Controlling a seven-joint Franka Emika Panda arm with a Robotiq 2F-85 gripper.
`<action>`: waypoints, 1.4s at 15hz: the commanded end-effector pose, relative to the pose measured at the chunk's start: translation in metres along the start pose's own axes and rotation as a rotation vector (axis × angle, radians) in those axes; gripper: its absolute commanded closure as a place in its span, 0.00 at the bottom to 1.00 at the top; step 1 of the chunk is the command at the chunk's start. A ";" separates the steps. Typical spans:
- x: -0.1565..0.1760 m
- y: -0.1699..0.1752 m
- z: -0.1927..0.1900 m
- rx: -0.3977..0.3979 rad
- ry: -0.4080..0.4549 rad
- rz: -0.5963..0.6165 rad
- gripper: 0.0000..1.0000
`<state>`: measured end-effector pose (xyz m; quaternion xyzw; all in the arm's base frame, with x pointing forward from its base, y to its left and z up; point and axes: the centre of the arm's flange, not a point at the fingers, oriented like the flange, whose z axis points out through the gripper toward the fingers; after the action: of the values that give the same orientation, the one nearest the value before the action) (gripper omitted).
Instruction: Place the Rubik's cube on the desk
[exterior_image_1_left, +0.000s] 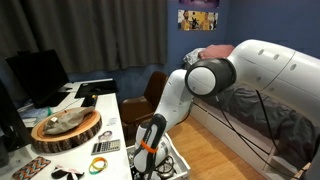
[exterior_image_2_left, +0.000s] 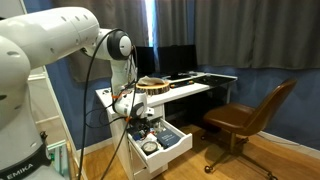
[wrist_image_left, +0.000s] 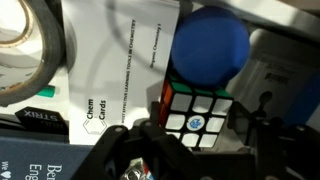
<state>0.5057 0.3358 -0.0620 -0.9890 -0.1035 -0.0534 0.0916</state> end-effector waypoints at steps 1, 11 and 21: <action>0.007 -0.010 0.013 -0.039 -0.015 0.003 0.57; -0.004 0.002 -0.042 0.029 0.012 0.052 0.62; -0.029 0.037 -0.114 0.158 0.120 0.160 0.62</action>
<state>0.4971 0.2974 0.0073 -0.9818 -0.0365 -0.0881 0.1644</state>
